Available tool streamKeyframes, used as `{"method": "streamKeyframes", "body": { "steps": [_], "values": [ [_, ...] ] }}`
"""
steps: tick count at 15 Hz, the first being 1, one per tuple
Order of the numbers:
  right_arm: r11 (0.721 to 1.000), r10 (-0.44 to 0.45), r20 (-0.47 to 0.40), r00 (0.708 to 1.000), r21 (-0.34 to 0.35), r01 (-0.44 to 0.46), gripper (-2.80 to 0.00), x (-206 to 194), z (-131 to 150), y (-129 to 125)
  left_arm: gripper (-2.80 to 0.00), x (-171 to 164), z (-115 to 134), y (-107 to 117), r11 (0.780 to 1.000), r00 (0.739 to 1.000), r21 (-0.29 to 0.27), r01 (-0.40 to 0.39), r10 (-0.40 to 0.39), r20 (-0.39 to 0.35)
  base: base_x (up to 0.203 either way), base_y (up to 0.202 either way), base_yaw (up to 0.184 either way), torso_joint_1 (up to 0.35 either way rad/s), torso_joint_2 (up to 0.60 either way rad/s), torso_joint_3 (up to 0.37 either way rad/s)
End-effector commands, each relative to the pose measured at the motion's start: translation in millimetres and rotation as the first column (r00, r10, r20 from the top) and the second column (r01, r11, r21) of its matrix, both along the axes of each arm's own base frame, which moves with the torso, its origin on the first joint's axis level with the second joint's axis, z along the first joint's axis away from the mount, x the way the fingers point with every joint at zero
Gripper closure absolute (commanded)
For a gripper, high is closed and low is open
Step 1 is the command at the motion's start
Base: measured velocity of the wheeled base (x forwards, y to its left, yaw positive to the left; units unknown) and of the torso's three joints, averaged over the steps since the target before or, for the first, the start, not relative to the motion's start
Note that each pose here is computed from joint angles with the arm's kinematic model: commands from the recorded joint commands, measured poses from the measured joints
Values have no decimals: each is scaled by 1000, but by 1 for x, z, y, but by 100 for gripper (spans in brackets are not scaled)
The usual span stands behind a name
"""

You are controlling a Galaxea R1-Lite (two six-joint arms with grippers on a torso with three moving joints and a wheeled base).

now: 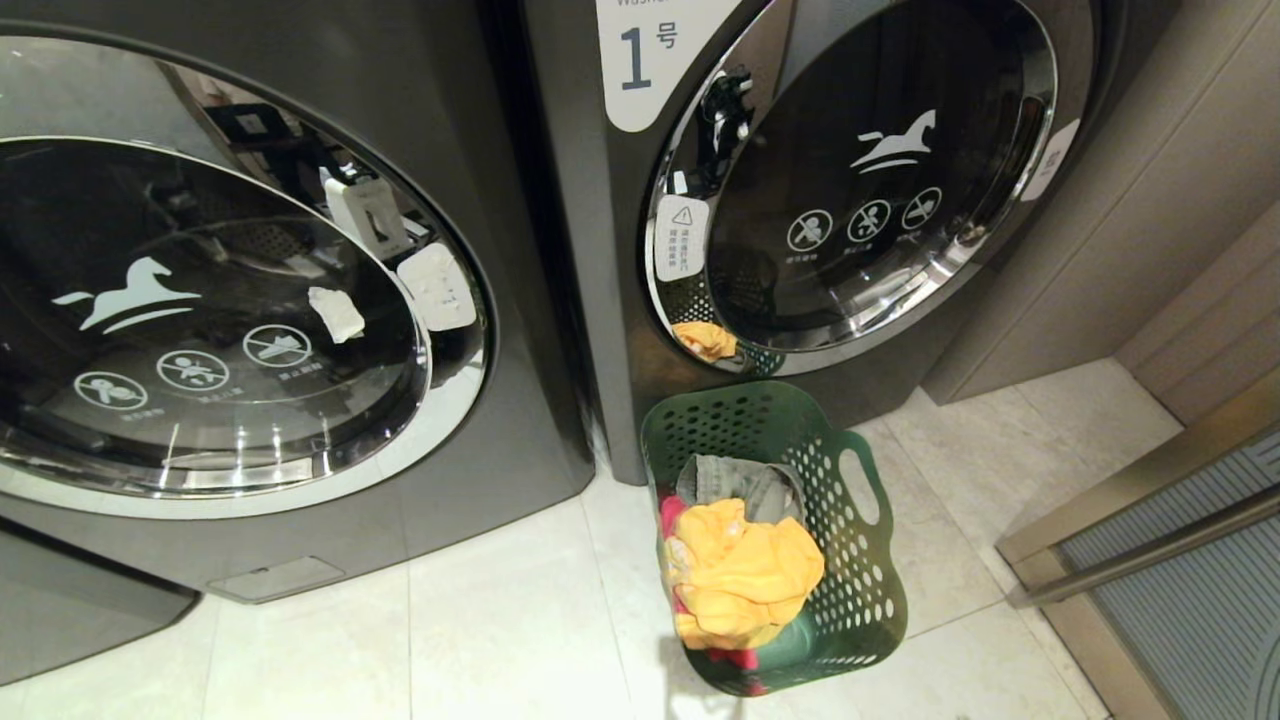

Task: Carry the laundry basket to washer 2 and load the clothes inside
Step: Open the lid of the washing machine

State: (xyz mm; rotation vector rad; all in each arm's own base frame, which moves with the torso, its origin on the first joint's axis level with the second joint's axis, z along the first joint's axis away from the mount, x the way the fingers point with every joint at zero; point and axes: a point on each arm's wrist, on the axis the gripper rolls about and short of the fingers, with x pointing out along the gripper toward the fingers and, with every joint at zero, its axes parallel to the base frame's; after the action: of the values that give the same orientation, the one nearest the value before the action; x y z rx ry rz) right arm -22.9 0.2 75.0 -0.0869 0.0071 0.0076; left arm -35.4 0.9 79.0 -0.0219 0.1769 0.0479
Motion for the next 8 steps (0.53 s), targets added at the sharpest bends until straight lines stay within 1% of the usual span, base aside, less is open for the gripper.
{"method": "streamKeyframes", "body": {
  "steps": [1, 8],
  "values": [
    [1000, 0, -2, 1000, -2, 0, 0, 0, 0, 0, 0, 0, 0, 0, 1000, 1000, 0, 0, 0, -3, 0, 0, 0, 0, 0, 0],
    [1000, -1, 1, 1000, -2, 1, 0, 0, 0, 0, 0, 0, 0, 0, 1000, 1000, 0, 0, 0, -3, 0, 0, 0, 0, 0, 0]
  ]
}}
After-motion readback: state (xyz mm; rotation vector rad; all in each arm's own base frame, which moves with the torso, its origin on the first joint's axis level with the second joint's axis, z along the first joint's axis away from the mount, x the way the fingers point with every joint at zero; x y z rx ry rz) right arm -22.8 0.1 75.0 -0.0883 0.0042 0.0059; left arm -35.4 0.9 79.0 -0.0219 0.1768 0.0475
